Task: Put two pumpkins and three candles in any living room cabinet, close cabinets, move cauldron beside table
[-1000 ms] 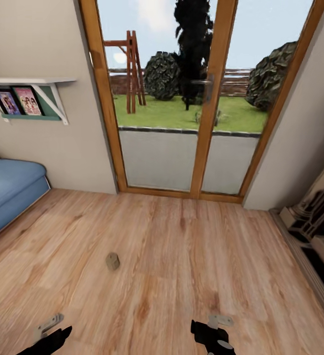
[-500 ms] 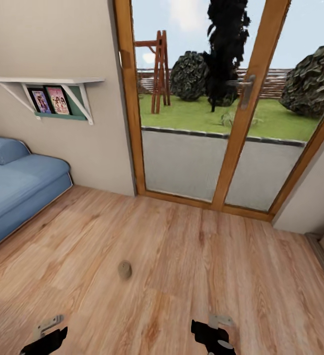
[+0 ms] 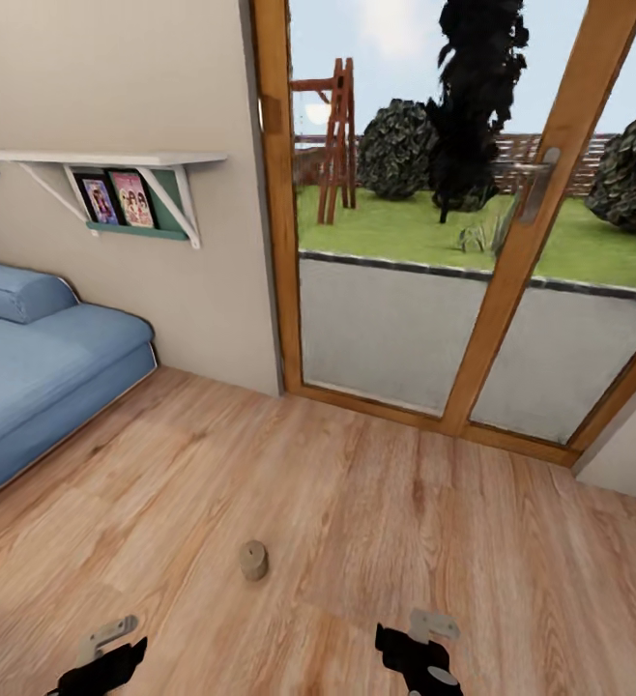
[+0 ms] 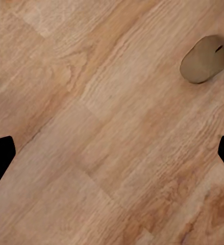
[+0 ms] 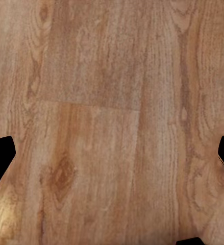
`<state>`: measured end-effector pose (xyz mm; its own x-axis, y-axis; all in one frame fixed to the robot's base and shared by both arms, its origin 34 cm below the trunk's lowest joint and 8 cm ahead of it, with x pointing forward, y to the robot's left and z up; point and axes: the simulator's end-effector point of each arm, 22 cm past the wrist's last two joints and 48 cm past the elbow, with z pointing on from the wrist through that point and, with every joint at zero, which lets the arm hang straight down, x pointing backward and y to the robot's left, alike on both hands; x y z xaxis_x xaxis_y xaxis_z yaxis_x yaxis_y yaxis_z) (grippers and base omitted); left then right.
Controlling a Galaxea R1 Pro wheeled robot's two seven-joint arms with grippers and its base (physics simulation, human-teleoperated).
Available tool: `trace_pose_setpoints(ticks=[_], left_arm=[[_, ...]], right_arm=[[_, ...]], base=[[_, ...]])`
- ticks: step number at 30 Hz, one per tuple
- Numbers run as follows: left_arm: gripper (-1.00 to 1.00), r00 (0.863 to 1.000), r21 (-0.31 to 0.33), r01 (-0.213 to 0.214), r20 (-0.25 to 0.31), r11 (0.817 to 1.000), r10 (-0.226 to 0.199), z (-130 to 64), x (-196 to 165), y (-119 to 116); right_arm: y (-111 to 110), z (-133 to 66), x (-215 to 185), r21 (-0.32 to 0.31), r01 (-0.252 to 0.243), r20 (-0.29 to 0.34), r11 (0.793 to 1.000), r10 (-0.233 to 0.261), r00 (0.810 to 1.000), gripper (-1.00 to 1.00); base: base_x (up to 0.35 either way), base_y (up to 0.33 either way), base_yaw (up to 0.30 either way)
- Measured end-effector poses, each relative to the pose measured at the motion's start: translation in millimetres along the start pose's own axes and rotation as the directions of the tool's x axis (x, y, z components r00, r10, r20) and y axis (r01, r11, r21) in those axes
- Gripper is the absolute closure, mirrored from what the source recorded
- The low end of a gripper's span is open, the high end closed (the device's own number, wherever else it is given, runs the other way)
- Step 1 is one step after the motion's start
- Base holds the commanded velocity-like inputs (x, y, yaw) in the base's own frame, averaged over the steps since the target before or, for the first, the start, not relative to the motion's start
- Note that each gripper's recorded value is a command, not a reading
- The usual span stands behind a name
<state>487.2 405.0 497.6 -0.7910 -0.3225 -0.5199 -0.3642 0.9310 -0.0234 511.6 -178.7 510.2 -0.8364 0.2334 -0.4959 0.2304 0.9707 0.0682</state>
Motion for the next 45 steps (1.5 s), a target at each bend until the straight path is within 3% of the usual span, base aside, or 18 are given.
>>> trace_pose_setpoints(ticks=[9, 24, 45], left_arm=[[-1.0, 1.0, 0.061, -0.002, 0.003, 0.998, 0.002, -0.8, -1.5, -13.3], [-1.0, 1.0, 0.066, -0.003, 0.004, 0.998, 0.002, -1.4, -2.4, -14.9], [-1.0, 1.0, 0.065, -0.001, 0.004, 0.998, 0.001, -1.5, -2.5, -14.6]], right_arm=[[0.2, -0.6, -7.8, -0.001, -0.015, 0.032, 1.0, 0.015, 0.999, -1.0], [1.0, -1.4, -10.7, -0.003, -0.018, 0.041, 1.0, 0.018, 0.999, -1.0], [1.7, -1.7, -11.4, -0.004, -0.018, 0.042, 1.0, 0.018, 0.999, -1.0]], base=[[0.167, 0.0, -0.22], [0.195, -0.011, -0.111], [0.188, 0.009, -0.007]])
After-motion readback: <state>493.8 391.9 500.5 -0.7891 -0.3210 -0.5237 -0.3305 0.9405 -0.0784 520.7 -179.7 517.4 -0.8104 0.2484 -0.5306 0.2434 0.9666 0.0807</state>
